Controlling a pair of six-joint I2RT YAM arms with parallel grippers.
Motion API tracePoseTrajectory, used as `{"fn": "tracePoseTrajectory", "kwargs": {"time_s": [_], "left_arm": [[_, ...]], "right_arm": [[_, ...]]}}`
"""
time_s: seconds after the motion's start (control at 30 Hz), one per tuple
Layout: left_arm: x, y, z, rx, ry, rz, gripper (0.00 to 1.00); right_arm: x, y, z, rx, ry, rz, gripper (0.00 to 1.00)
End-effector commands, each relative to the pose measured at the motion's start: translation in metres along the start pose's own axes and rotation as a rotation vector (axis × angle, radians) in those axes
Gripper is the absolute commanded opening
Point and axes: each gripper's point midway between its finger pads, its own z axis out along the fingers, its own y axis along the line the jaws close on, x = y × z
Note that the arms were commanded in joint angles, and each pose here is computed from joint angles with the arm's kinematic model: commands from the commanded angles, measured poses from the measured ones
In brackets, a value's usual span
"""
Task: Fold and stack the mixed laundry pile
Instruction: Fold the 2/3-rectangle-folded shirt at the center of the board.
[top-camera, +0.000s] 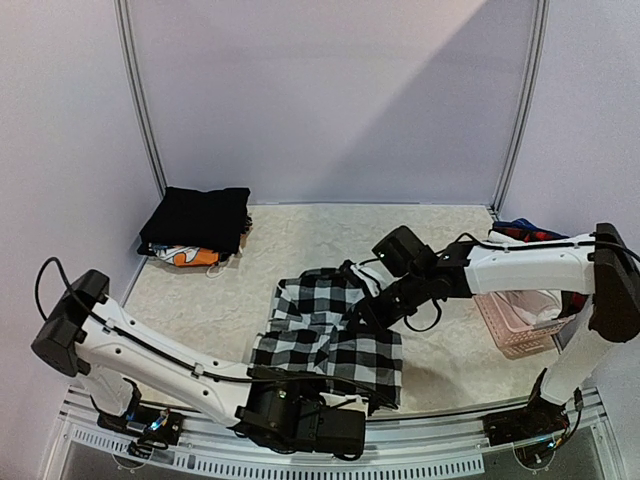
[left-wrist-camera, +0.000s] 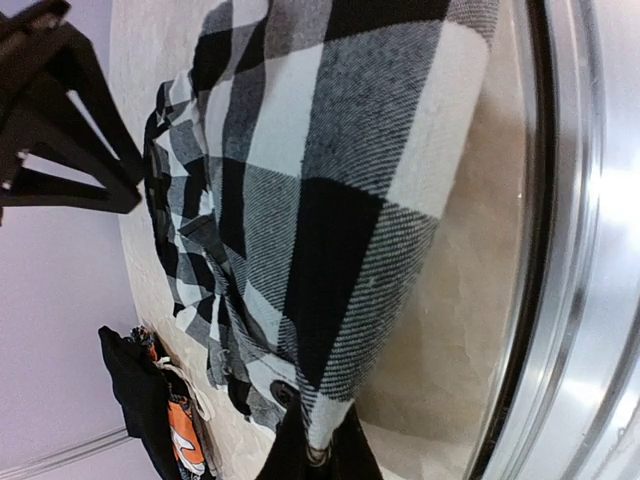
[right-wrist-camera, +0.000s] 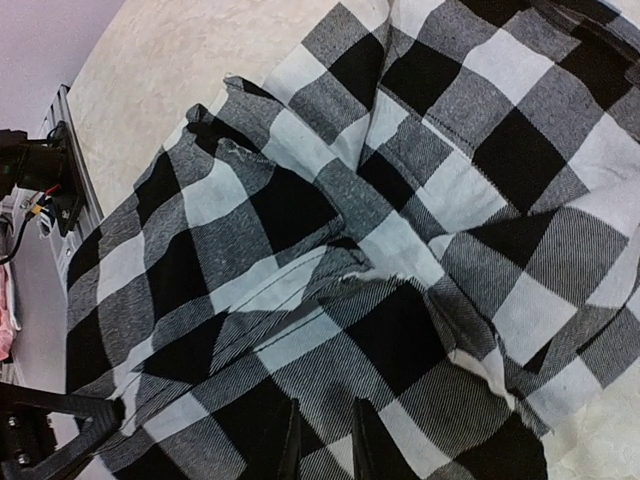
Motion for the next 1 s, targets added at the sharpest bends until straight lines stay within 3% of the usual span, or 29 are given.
{"fn": "tracePoseTrajectory", "kwargs": {"time_s": [0.0,0.5,0.8,0.97], "left_arm": [[-0.005,0.009,-0.027,0.024,-0.052,-0.026,0.00],[-0.013,0.044,-0.045,0.001,-0.079,-0.013,0.00],[-0.024,0.080,-0.039,-0.016,-0.090,-0.035,0.00],[-0.027,0.101,-0.026,-0.001,-0.094,-0.052,0.00]], "right_arm": [[-0.007,0.010,0.016,-0.062,0.022,-0.069,0.19],[0.059,0.022,0.063,-0.146,0.161,-0.099,0.18],[0.076,0.028,0.051,-0.195,0.137,-0.075,0.18],[0.069,0.020,0.044,-0.125,0.107,-0.054,0.17]]}}
